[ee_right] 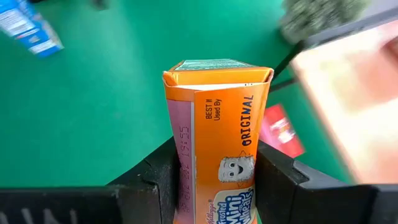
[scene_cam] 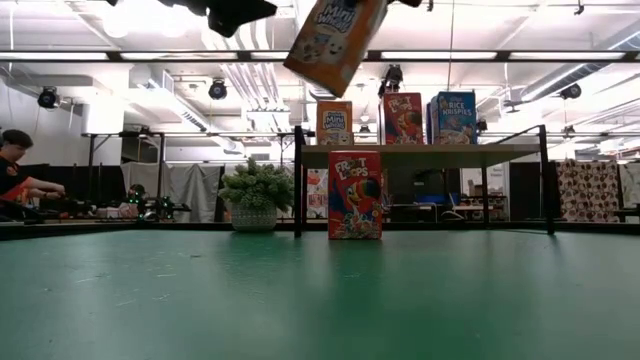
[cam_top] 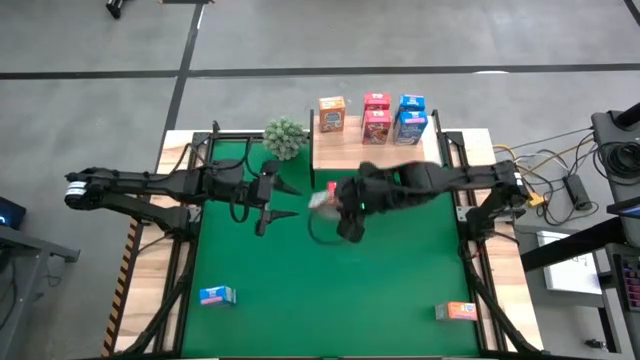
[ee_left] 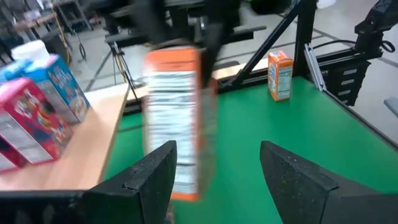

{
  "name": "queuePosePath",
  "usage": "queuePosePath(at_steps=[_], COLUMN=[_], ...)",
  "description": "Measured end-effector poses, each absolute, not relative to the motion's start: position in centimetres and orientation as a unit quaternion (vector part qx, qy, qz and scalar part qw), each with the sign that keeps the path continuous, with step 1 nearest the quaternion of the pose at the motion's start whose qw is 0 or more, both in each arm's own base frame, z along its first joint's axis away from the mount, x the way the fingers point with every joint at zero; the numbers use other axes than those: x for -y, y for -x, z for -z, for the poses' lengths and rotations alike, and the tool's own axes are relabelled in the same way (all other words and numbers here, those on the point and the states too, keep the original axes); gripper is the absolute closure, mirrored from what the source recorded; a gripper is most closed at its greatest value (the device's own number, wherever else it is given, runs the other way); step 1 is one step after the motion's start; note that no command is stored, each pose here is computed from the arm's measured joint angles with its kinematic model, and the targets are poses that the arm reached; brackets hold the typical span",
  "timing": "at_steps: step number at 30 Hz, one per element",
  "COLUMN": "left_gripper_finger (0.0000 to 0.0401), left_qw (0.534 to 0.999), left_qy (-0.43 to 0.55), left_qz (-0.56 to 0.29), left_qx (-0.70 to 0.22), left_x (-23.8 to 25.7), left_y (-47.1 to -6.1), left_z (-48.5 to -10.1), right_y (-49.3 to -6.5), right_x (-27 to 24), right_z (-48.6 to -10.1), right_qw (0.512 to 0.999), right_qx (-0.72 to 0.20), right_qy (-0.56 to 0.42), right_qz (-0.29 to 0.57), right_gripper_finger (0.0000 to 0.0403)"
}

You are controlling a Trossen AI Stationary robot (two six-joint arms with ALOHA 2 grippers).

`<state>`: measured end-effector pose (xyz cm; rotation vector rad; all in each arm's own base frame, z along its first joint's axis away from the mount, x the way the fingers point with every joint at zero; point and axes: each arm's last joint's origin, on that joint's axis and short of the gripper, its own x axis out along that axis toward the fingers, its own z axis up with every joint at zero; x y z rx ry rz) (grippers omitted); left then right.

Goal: Stack cereal on shelf
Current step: Put the left orange cereal box on the shelf aligned with the other orange cereal box

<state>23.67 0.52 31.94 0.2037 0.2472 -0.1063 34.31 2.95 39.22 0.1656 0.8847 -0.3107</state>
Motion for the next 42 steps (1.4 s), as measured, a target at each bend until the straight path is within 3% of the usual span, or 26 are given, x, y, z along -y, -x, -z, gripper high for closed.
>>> queuePosePath(at_steps=[19,34,42], left_gripper_finger=[0.0186,0.0186,0.0186], left_qw=[0.978,0.976,0.977], left_qy=[-0.180,-0.183,-0.183], left_qz=[0.026,-0.029,-0.030], left_qx=[-0.099,-0.112,-0.107], left_x=[-1.9,-3.0,-3.0], left_y=[-22.3,-22.3,-22.4], left_z=[-33.1,-33.0,-33.1], right_y=[-32.9,-33.2,-33.2], right_x=[9.6,11.5,11.5], right_z=[-40.9,-38.2,-37.4], right_qw=[0.874,0.858,0.852], right_qx=[-0.422,-0.456,-0.466], right_qy=[-0.009,0.020,0.018], right_qz=[0.240,0.237,0.236], right_gripper_finger=[0.0252,0.0250,0.0200])
